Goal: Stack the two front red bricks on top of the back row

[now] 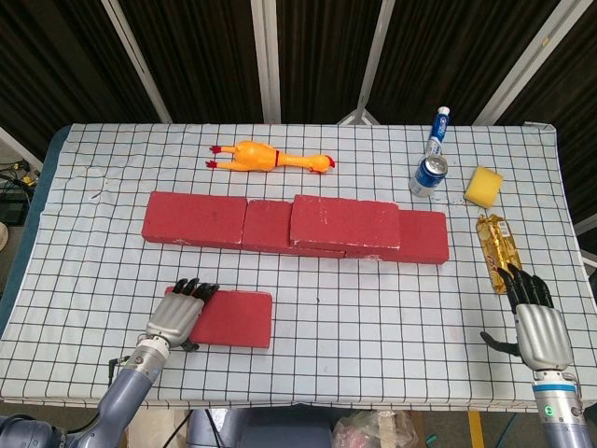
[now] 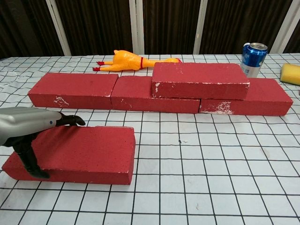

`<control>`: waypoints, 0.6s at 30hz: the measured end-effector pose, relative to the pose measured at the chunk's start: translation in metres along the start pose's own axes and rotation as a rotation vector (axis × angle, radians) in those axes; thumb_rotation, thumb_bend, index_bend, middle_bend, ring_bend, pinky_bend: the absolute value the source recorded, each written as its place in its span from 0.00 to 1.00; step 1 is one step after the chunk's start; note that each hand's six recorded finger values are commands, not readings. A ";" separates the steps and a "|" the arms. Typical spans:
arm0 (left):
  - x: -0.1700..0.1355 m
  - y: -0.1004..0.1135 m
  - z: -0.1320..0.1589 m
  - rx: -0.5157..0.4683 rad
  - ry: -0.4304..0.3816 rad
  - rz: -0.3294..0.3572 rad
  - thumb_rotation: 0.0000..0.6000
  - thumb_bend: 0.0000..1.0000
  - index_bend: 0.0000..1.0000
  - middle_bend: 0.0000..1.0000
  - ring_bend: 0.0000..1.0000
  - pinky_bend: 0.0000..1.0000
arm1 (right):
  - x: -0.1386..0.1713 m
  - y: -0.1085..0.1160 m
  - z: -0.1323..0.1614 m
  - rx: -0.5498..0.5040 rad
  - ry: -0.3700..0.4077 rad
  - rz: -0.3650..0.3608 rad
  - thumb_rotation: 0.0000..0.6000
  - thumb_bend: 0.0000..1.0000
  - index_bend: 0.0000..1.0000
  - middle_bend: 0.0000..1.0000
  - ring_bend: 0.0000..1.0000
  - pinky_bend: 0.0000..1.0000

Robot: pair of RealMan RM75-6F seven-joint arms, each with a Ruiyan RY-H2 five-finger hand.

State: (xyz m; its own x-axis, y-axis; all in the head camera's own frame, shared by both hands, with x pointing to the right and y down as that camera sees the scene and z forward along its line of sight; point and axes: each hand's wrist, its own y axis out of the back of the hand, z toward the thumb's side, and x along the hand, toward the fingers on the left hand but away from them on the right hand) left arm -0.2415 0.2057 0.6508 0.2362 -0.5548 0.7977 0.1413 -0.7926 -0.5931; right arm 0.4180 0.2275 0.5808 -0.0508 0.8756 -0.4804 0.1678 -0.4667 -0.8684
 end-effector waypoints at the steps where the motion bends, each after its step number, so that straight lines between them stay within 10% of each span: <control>1: 0.000 0.001 0.001 0.003 0.001 0.001 1.00 0.00 0.11 0.12 0.00 0.04 | 0.000 0.000 0.000 -0.002 0.000 0.001 1.00 0.16 0.01 0.00 0.00 0.00; 18: 0.005 0.006 0.001 0.045 0.028 0.044 1.00 0.00 0.25 0.25 0.00 0.04 | 0.000 0.002 -0.001 -0.012 -0.012 -0.007 1.00 0.16 0.02 0.00 0.00 0.00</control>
State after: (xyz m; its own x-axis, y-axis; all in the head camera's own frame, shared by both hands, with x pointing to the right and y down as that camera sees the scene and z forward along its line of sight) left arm -0.2380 0.1986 0.6509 0.2157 -0.5961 0.7734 0.1743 -0.7558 -0.6312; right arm 0.4197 0.2270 0.5790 -0.0639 0.8773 -0.4757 0.1796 -0.4587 -0.8702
